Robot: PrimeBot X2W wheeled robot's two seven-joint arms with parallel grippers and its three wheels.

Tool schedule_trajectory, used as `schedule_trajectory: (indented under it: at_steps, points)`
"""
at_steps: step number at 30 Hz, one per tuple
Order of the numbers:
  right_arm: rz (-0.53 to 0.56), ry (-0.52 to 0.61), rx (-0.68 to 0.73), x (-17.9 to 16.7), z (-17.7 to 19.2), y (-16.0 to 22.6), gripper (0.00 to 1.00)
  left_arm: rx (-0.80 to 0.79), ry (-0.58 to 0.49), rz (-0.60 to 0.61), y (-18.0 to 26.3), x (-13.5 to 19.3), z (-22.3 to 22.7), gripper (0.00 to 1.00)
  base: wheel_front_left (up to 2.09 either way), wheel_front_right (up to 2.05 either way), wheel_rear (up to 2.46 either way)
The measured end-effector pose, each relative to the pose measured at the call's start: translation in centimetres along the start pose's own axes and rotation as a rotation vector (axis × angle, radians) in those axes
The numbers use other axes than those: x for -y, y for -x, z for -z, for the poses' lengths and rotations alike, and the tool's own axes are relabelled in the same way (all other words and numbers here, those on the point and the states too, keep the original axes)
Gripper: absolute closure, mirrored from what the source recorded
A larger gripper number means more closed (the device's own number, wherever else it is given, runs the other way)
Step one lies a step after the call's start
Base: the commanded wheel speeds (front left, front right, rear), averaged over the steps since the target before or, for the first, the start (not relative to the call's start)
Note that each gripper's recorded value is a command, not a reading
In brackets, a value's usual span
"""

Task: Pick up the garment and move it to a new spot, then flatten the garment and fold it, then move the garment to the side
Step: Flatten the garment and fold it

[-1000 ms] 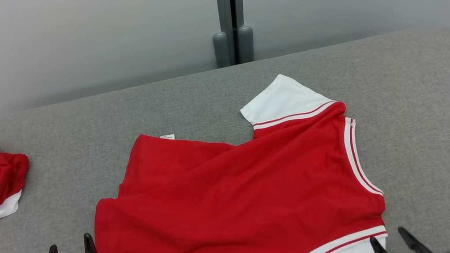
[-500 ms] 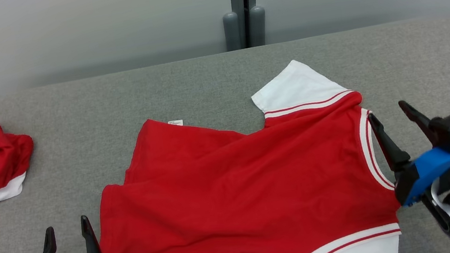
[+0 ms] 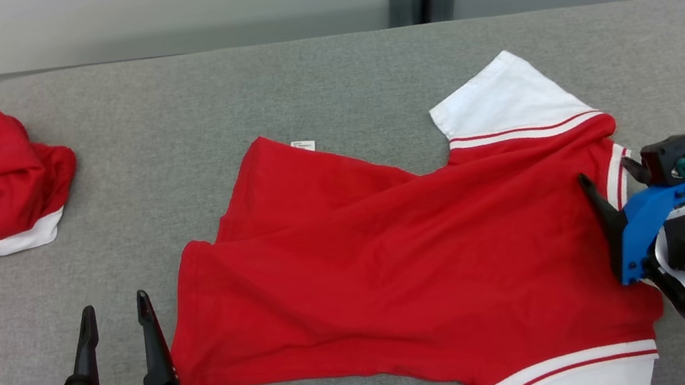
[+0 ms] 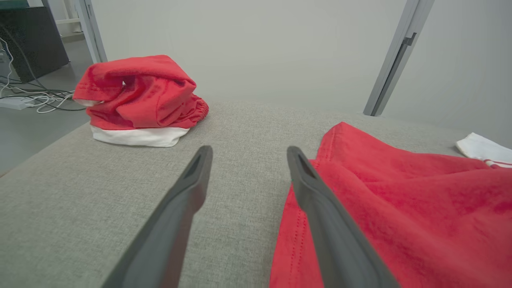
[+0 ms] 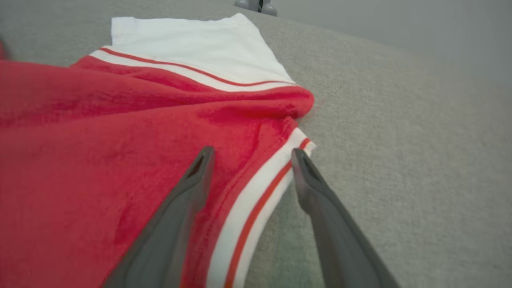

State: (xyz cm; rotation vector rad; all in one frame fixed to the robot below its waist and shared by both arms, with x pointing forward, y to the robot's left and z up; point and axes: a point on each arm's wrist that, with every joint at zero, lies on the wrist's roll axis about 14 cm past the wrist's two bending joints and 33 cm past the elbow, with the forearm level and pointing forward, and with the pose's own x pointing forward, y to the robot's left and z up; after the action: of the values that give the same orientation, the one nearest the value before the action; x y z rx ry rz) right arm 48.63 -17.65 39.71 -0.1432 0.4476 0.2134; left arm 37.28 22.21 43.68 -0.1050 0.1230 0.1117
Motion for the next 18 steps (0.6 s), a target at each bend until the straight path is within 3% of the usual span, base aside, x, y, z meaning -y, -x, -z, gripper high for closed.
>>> schedule_trajectory:
  at_steps: [7, 8, 9, 10, 14, 18]
  points:
    - [-0.012, -0.028, -0.119, -0.9, 3.4, -0.5, 0.00, -0.008, -0.003, -0.021, 0.3, -0.5, 0.2, 0.00, 0.00, 0.00, 0.00]
    - [-0.014, -0.038, -0.119, -1.1, 3.4, -0.6, 0.56, -0.007, -0.003, -0.021, 0.3, -0.6, 0.2, 0.00, 0.00, 0.00, 0.00]
    - [-0.015, -0.041, -0.114, -1.2, 3.3, -0.6, 0.85, -0.006, -0.003, -0.022, 0.4, -0.6, 0.2, 0.00, 0.00, 0.00, 0.00]
    - [-0.018, -0.036, -0.112, -1.3, 3.3, -0.6, 1.00, -0.005, -0.003, -0.022, 0.4, -0.6, 0.1, 0.00, 0.00, 0.00, 0.00]
    - [-0.011, -0.030, -0.065, -0.8, 1.6, -1.0, 1.00, -0.003, 0.000, -0.026, 0.5, -0.6, 0.0, 0.00, 0.00, 0.00, 0.00]
    - [0.047, -0.026, 0.076, 2.0, -3.3, -1.8, 1.00, 0.001, -0.002, -0.031, 0.5, -0.7, -0.1, 0.00, 0.00, 0.00, 0.00]
